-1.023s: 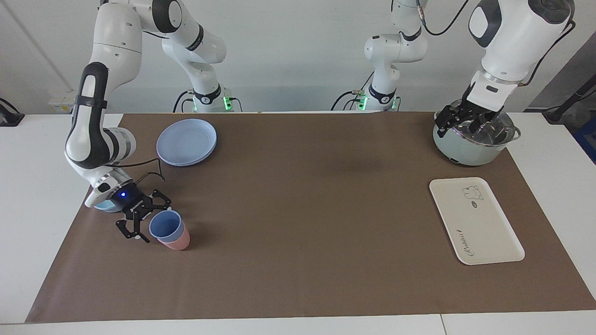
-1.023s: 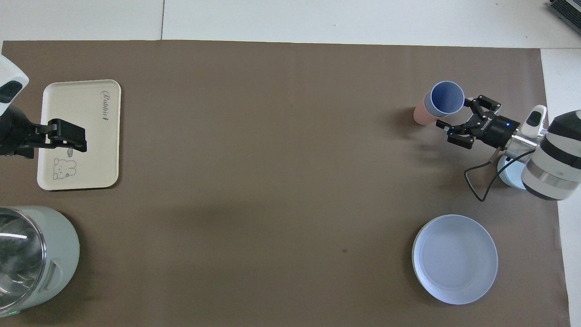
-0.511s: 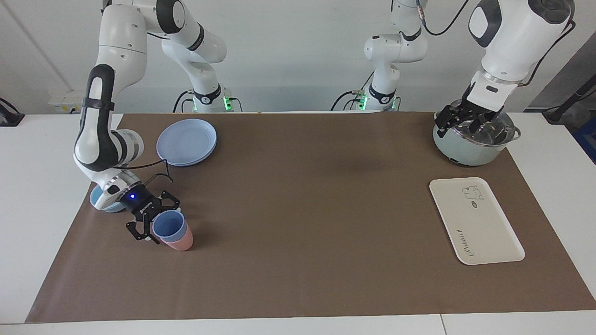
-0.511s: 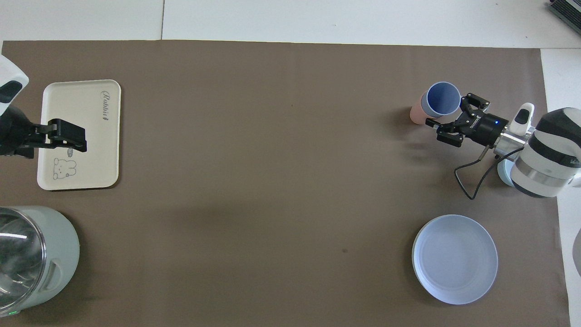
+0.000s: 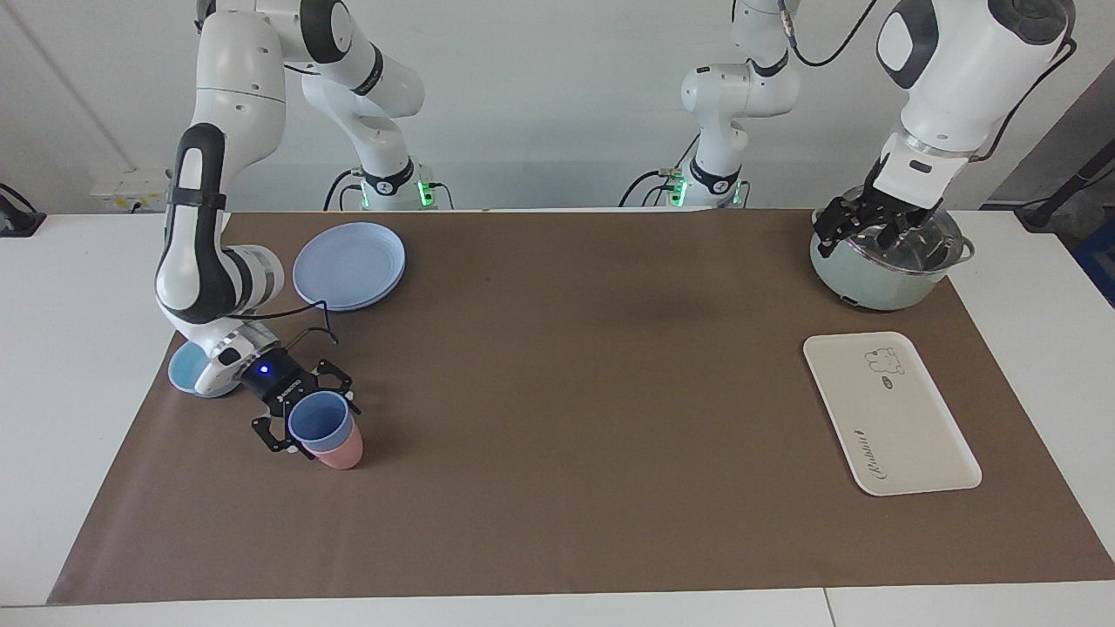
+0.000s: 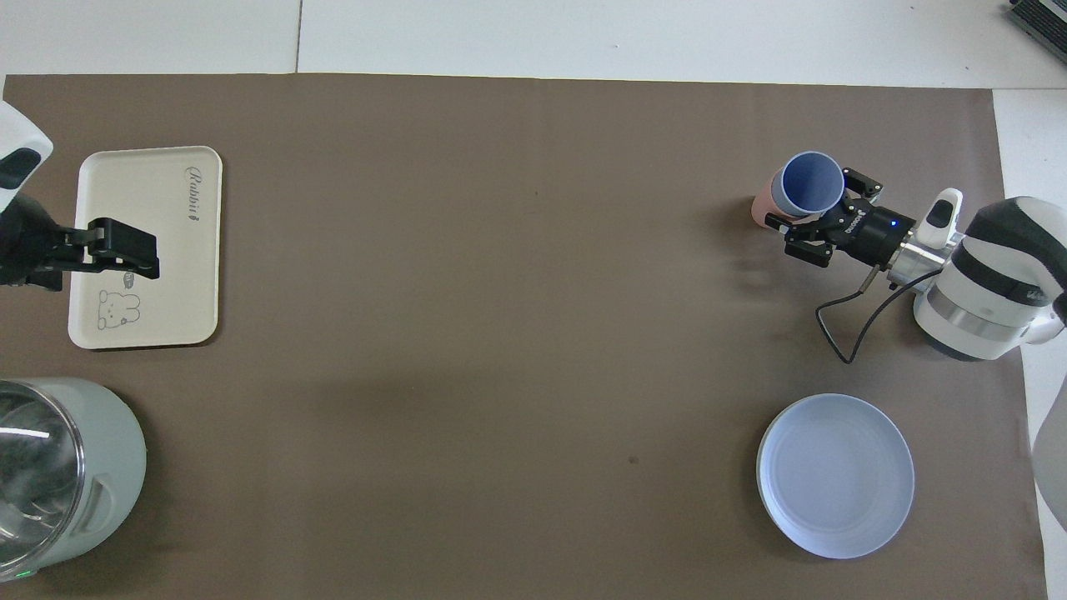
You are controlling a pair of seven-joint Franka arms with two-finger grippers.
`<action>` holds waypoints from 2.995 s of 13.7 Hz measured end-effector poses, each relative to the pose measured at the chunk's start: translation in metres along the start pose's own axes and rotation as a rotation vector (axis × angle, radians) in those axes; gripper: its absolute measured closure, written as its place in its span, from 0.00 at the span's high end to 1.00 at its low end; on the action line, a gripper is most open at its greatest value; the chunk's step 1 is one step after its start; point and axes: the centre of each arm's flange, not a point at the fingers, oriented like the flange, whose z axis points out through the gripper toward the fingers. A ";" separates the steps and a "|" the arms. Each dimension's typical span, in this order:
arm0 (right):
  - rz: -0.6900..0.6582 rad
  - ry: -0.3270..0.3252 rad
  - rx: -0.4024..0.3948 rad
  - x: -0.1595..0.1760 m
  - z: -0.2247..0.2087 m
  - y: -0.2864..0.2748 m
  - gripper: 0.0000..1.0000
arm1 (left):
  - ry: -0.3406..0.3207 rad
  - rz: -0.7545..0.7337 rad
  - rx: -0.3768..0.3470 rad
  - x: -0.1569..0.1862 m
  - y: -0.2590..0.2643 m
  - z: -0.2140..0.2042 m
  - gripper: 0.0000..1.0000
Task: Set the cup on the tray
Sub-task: 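Lift the blue cup with the right gripper while the left gripper rises, then bring the blue cup toward the left gripper and grasp it there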
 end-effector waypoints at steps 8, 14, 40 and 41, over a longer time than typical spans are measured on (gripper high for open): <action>-0.020 -0.107 -0.100 0.068 0.002 -0.014 0.84 | 0.000 0.000 0.000 0.000 0.000 0.000 1.00; 0.034 -0.349 -0.111 0.181 -0.013 -0.063 0.84 | 0.001 0.016 -0.001 -0.001 0.009 0.000 1.00; -0.245 -1.004 -0.268 0.307 0.076 -0.291 0.84 | 0.093 -0.308 -0.902 -0.016 0.345 0.078 0.77; -0.246 -1.005 -0.270 0.306 0.077 -0.291 0.84 | 0.085 -0.295 -0.900 -0.022 0.353 0.079 0.77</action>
